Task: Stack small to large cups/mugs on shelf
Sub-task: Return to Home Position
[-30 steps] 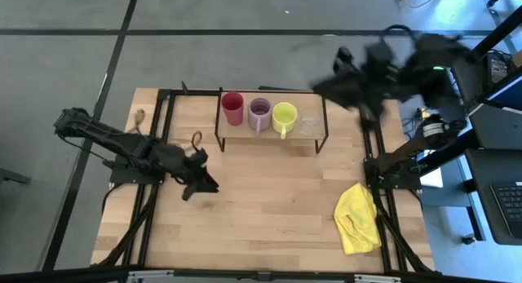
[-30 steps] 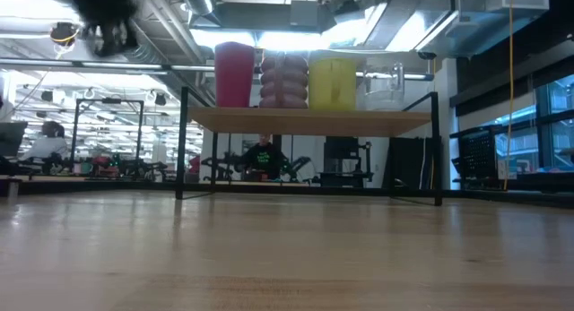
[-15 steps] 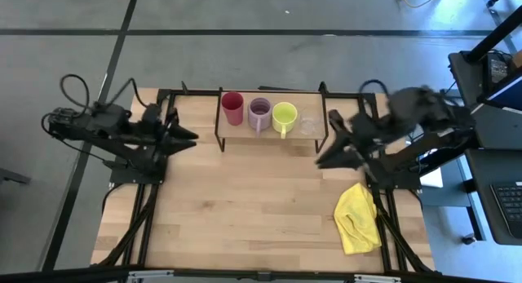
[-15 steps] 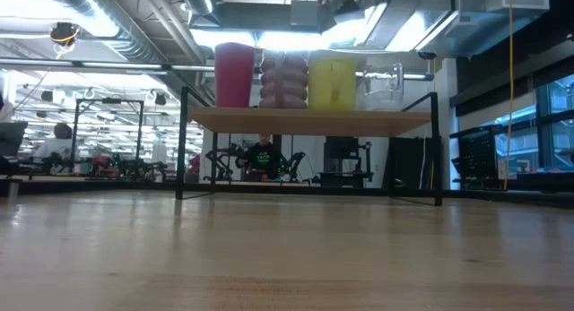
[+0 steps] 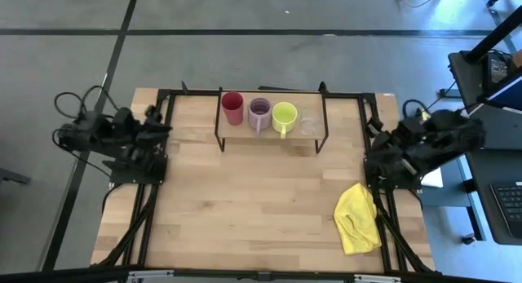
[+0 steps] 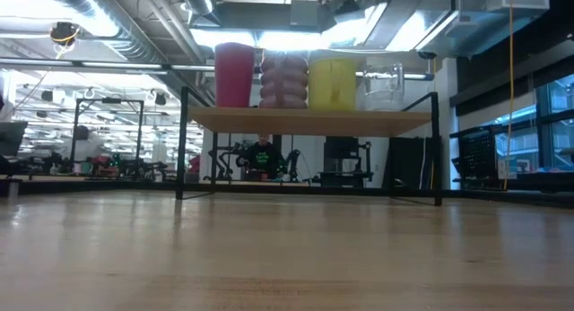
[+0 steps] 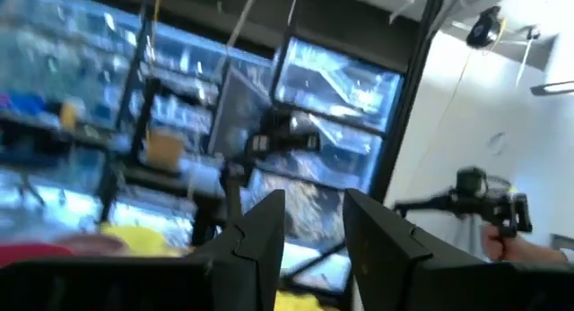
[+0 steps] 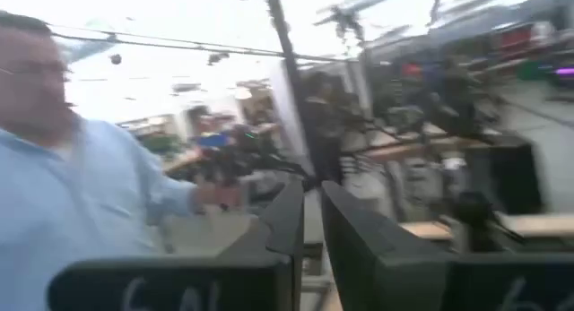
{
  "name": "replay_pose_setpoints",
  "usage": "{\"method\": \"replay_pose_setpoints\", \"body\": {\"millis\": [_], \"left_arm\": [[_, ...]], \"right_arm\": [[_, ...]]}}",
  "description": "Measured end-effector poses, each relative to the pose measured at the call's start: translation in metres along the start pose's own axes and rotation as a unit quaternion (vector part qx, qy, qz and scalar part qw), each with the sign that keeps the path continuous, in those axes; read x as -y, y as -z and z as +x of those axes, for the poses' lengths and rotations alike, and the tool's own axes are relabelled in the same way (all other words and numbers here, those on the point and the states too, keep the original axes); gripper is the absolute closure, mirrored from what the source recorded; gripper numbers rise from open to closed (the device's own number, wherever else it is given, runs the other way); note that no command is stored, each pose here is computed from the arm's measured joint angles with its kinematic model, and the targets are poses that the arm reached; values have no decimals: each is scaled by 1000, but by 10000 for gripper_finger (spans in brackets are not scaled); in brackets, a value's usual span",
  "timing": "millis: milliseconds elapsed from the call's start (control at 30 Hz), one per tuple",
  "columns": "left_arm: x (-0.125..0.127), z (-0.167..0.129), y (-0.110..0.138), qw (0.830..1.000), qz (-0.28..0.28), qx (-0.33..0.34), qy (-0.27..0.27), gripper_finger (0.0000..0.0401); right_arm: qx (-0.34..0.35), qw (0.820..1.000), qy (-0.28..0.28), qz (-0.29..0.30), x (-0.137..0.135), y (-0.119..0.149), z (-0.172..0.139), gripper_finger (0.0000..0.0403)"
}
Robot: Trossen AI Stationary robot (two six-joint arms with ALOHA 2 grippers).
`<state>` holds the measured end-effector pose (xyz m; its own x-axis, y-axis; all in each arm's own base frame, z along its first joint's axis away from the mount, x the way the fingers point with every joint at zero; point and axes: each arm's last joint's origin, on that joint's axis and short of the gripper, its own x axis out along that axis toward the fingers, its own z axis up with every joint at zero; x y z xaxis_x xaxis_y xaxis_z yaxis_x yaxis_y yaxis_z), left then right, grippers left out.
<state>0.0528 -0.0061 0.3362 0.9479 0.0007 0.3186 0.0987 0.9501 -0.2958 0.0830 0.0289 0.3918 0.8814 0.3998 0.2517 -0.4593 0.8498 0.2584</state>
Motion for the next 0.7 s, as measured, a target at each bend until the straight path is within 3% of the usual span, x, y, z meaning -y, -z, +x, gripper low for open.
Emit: {"method": "replay_pose_setpoints", "body": {"millis": [200, 267, 433, 700], "left_arm": [[-12, -30, 12, 999, 24, 29, -23, 291], [-14, -25, 23, 999, 18, 14, -28, 291], [-23, -15, 65, 998, 1, -9, -57, 291], [-35, -8, 119, 997, -19, 33, -60, 291]], "right_arm": [[49, 995, 65, -66, 14, 47, -39, 356], [40, 990, 76, -109, 20, 67, -43, 357], [93, 972, 67, -206, 27, 92, -48, 357], [148, 951, 69, -261, 46, 152, -47, 357]]}}
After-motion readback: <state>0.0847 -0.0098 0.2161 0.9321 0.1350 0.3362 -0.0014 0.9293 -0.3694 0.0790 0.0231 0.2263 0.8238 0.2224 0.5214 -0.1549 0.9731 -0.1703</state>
